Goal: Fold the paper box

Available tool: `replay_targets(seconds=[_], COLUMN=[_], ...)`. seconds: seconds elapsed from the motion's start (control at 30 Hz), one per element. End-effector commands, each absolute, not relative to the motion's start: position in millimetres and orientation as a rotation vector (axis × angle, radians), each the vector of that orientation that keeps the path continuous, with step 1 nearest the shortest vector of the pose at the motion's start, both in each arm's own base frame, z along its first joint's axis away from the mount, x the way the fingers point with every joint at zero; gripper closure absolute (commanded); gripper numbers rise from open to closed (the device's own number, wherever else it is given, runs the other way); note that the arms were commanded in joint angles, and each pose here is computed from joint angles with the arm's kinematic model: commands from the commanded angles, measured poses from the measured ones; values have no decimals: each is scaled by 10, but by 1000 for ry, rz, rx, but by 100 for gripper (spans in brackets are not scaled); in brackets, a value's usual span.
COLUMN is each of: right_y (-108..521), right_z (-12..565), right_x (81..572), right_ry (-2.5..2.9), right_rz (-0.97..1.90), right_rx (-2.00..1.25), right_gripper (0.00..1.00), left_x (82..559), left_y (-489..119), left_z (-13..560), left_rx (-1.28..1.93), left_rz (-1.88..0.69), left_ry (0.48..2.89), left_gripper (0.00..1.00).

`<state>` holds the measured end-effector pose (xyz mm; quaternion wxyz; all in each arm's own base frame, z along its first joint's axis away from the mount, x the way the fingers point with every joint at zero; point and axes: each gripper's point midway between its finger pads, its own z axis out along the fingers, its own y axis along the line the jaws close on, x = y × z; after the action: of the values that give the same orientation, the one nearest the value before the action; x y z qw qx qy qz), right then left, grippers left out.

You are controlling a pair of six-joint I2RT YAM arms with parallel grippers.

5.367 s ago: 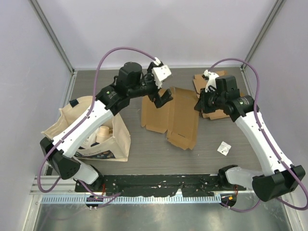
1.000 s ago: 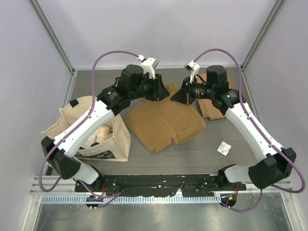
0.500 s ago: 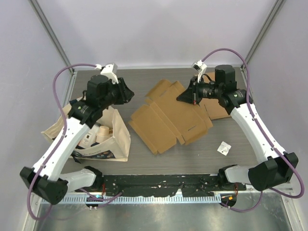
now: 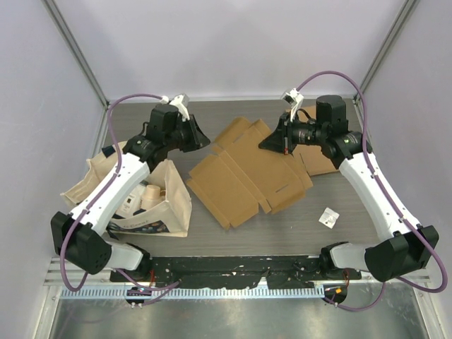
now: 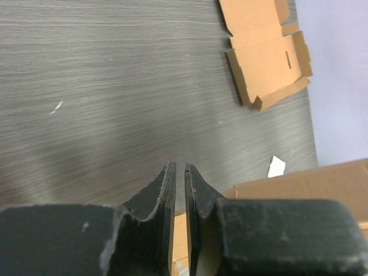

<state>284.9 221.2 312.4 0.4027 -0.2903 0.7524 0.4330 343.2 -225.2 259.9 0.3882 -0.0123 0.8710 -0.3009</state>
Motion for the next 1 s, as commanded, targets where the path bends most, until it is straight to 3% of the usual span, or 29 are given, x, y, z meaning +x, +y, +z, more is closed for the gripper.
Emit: replay_targets(seconds=[0.0,0.3,0.5,0.57,0.67,0.7,0.8,0.97], right_y=[2219,2255,2136,2060,1902,1885,1921,2087], right_z=[3472,3508,3139,2920,2597,2494,2300,2205], right_x=[2827,2855,2916,3008,3057,3053,3049,3111], right_ry=[1795,1798,1946,2018,2147,2179,2196,2109], right_rz=[1092,1132,1029,887,670,656,627,591], right_rx=[-758,-715,-664,-696,-714,-733,-805,-941], right_gripper=[99,99,99,99,99,99,99,99], left_x=[3272,2845,2815,2808,2767,2737,2691,2712], left_y=[-2398,-2854,-2953,-2880,-2685,-2619,-2614,-2928], left_z=[2893,2882,2638,2531,2613,2701,2742,2873], left_rx=[-17,60,40,30,9,5,22,69], left_rz=[-948,-1137,-1134,-1094,-1039,-1029,-1057,-1225], left_ry=[2110,2102,2160,2157,2067,2028,1987,1998], left_gripper=[85,86,86,81,64,56,45,46])
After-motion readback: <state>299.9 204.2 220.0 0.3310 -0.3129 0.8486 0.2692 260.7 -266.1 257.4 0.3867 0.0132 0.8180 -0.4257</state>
